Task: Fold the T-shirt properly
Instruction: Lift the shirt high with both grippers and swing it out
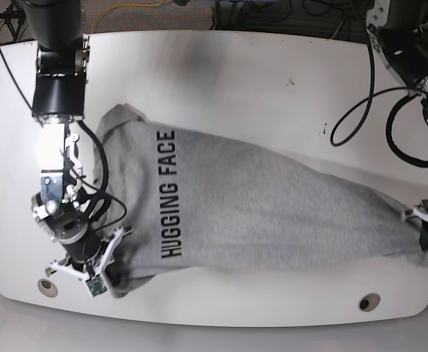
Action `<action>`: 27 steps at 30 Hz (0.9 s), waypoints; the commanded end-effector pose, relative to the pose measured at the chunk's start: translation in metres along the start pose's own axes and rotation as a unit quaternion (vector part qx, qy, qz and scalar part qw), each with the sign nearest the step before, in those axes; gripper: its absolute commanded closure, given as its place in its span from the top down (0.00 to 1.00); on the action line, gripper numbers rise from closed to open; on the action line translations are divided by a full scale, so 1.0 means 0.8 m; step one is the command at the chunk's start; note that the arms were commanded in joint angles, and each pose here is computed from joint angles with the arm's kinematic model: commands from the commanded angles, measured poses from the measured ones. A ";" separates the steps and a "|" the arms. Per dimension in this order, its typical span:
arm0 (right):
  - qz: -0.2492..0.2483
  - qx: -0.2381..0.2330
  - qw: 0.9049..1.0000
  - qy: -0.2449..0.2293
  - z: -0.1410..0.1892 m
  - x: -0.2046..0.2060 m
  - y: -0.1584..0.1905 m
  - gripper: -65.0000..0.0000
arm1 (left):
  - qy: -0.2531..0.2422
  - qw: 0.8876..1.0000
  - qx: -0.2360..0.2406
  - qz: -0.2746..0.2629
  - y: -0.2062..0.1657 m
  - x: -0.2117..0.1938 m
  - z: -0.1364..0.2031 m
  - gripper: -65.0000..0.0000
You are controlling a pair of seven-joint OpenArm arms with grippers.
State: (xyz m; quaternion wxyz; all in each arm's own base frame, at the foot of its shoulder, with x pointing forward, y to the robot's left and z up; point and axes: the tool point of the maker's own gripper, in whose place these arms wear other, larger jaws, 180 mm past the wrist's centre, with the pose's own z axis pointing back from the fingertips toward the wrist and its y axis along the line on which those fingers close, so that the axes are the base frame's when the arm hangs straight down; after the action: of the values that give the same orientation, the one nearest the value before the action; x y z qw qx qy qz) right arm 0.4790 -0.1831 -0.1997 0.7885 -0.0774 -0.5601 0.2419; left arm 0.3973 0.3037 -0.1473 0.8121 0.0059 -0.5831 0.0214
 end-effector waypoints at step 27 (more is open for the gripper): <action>0.105 -0.145 0.978 -0.105 0.089 0.236 -0.220 0.00 | -0.266 0.962 -0.022 0.062 -0.031 0.306 0.042 0.00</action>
State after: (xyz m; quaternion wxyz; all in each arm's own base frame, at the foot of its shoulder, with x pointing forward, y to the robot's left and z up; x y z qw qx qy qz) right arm 0.5190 -0.2489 0.0256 0.6923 -0.2023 -0.6434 0.2564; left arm 0.4488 0.2783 0.0663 0.6539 -0.0562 -0.7526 0.0528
